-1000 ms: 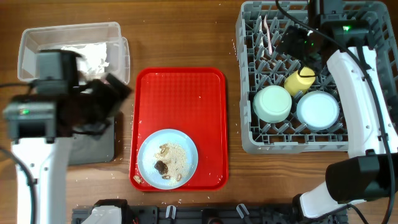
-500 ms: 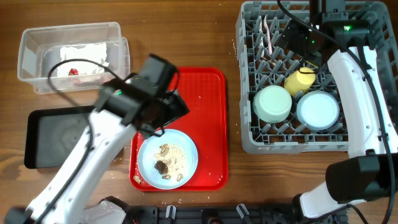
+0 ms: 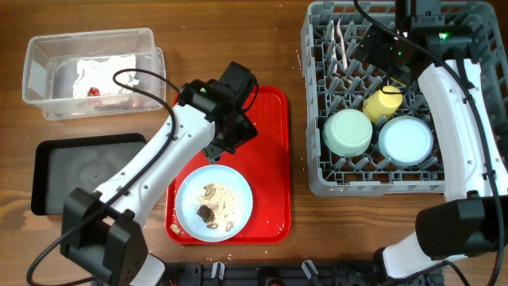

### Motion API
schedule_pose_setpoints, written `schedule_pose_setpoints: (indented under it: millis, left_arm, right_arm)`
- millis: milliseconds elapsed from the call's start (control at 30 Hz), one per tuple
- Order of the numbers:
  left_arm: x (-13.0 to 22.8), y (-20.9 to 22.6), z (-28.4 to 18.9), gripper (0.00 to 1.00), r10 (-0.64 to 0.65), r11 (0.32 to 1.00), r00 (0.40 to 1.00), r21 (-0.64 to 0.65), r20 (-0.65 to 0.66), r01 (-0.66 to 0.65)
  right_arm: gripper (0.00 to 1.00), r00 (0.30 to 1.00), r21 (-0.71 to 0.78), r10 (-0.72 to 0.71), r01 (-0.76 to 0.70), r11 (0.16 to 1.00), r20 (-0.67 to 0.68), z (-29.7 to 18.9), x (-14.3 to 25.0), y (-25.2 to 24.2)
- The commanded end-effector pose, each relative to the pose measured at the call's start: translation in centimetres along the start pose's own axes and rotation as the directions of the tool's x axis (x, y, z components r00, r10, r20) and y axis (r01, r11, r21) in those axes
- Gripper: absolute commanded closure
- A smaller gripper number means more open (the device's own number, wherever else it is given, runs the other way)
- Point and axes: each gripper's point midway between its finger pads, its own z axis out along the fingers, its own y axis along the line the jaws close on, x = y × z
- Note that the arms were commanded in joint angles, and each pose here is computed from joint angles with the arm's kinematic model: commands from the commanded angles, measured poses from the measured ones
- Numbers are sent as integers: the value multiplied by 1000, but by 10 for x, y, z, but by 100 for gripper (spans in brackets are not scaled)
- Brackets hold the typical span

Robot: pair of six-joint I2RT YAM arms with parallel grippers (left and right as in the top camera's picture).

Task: Sort waste into correct bins and load items into the dishwasher rack
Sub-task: 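Reach the left gripper to the light-blue plate on the tray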

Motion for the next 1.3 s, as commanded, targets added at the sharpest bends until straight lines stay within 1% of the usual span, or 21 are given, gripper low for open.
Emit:
schedule_pose_setpoints:
  millis: [0, 100, 167, 267, 400, 533, 733, 867, 1000, 1100, 1167, 1267]
  left_arm:
    - [10, 2, 14, 37, 31, 998, 999, -55, -16, -32]
    - [22, 4, 22, 39, 41, 994, 998, -100, -36, -45]
    - [33, 8, 25, 43, 42, 990, 998, -136, -47, -48]
    - [48, 18, 30, 44, -3, 978, 1000, -208, -29, -3]
    - [65, 29, 39, 42, -85, 962, 996, -261, 14, 86]
    - [70, 40, 51, 40, -139, 945, 988, -290, 70, 154]
    - [67, 46, 75, 43, -156, 948, 984, -268, 89, 175]
    - [64, 34, 82, 44, -163, 962, 982, -208, 94, 180]
    - [61, 27, 84, 46, -165, 967, 981, -177, 104, 181]
    - [57, 27, 83, 47, -161, 967, 979, -178, 125, 182]
    - [57, 28, 84, 50, -161, 967, 979, -179, 124, 182]
    - [58, 30, 89, 50, -159, 963, 980, -198, 122, 181]
  right_arm:
    - [0, 999, -4, 6, -6, 1000, 40, -13, -6, -2]
    - [0, 999, -4, 6, -6, 1000, 40, -13, -6, -2]
    - [0, 999, -4, 6, -6, 1000, 40, -13, -6, -2]
    - [0, 999, -4, 6, -6, 1000, 40, -13, -6, -2]
    - [0, 999, -4, 6, -6, 1000, 40, -13, -6, -2]
    - [0, 999, -4, 6, -6, 1000, 40, -13, -6, -2]
    - [0, 999, -4, 6, -6, 1000, 40, -13, -6, -2]
    - [0, 999, -4, 6, -6, 1000, 40, -13, -6, -2]
    - [0, 999, -4, 6, -6, 1000, 40, -13, -6, -2]
    - [0, 999, -4, 6, -6, 1000, 40, -13, -6, -2]
    - [0, 999, -4, 6, -6, 1000, 40, -13, -6, -2]
    - [0, 999, -4, 7, -7, 1000, 41, -13, -6, -3]
